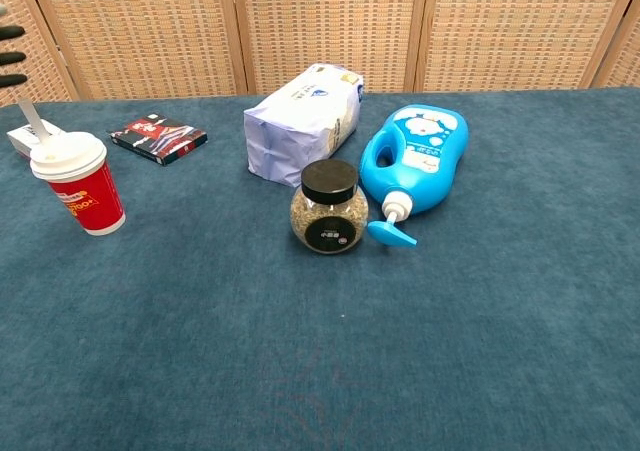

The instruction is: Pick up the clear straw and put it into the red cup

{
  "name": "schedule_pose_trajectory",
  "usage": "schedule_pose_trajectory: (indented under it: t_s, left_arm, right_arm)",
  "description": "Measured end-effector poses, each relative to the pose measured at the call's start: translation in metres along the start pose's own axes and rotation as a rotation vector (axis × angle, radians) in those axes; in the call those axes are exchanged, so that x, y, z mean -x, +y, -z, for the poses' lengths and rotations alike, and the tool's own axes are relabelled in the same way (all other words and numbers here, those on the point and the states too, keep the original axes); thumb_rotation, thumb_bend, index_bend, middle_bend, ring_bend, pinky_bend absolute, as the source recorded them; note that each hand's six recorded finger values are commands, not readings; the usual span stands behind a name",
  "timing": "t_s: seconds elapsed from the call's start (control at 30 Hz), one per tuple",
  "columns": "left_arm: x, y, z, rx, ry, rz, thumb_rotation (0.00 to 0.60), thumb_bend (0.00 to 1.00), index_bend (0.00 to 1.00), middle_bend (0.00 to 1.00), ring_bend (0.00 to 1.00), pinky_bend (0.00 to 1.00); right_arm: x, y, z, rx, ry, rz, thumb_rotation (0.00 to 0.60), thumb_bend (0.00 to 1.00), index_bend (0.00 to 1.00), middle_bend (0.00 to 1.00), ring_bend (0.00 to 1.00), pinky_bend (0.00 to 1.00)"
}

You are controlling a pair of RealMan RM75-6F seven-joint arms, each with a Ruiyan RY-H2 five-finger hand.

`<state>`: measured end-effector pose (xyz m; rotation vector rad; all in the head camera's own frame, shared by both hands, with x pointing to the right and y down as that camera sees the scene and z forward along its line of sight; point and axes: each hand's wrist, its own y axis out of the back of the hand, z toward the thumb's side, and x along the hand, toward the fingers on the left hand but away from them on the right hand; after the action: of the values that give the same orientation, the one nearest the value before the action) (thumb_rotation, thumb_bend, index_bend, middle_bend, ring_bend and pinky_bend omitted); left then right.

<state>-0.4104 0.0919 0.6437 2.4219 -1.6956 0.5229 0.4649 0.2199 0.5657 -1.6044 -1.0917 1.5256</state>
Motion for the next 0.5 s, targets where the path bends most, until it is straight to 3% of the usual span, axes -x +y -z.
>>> schedule_pose_trajectory:
  t_s: [0.17,0.5]
  left_arm:
    - [0.014,0.006,-0.016,-0.241,-0.012,0.009,0.6,0.14,0.0,0.0,0.0,0.0]
    - [0.063,0.009,-0.047,-0.902,0.058,-0.072,0.6,0.13,0.0,0.0,0.0,0.0]
  right_arm:
    - [-0.001,0.001,-0.001,0.0,0.004,0.004,0.6,0.0,0.0,0.0,0.0,0.0]
    - [-0.002,0.004,0.0,-0.017,0.0,0.021,0.6,0.0,0.0,0.0,0.0,0.0]
